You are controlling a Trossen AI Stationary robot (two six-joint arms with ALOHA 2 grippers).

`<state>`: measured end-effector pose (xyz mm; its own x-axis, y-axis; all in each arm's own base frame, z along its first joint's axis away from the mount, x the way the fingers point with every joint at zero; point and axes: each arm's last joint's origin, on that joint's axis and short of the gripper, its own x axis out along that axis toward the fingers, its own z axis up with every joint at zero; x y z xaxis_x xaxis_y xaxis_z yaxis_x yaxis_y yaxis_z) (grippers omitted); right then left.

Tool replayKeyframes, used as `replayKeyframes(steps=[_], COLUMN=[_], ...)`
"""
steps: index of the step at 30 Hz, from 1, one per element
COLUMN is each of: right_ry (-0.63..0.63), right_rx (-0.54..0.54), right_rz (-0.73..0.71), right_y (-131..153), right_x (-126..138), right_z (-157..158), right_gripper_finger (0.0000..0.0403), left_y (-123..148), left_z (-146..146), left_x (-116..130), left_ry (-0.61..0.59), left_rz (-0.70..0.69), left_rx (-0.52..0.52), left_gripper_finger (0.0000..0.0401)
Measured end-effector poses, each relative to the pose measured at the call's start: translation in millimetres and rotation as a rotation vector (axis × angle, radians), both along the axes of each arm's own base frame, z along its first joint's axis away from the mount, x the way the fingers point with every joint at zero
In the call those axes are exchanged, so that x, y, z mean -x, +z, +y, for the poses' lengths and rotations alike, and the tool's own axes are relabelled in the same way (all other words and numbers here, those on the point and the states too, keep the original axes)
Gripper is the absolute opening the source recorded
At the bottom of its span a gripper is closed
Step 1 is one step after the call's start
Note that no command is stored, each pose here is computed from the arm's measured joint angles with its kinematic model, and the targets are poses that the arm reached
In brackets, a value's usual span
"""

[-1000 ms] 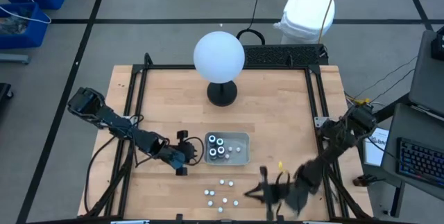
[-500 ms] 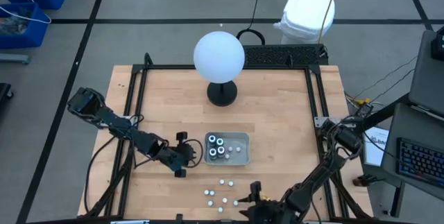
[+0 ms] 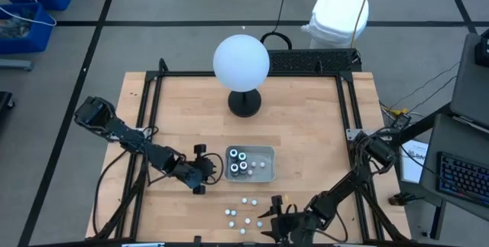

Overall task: Pick & Place food coloring
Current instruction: Put the small blue food coloring bottle into the gray bin

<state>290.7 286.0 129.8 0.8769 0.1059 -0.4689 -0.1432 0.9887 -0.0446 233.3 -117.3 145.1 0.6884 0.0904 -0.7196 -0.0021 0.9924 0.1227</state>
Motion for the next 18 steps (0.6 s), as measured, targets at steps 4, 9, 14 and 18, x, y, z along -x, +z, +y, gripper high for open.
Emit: replayKeyframes(steps=[4,9,14,18], right_ry=[0.014,0.017,0.019,0.017], right_rx=[-0.045,-0.048,-0.032,-0.032], right_rz=[0.020,0.012,0.023,0.022], right_y=[0,-12,-20,-20], right_x=[-4,-9,-10,-10], right_z=[-3,-3,-3,-3], right_gripper_finger=[0.0214,0.0205,0.0199,0.0186], left_y=[0,0,0,0], left_z=[0,0,0,0], left_x=[0,0,0,0], left_ry=[0.000,0.000,0.000,0.000], left_rz=[0.000,0.000,0.000,0.001], left_rx=[-0.001,-0.001,-0.001,-0.001], left_gripper_finger=[0.0088,0.0088,0.0088,0.0088])
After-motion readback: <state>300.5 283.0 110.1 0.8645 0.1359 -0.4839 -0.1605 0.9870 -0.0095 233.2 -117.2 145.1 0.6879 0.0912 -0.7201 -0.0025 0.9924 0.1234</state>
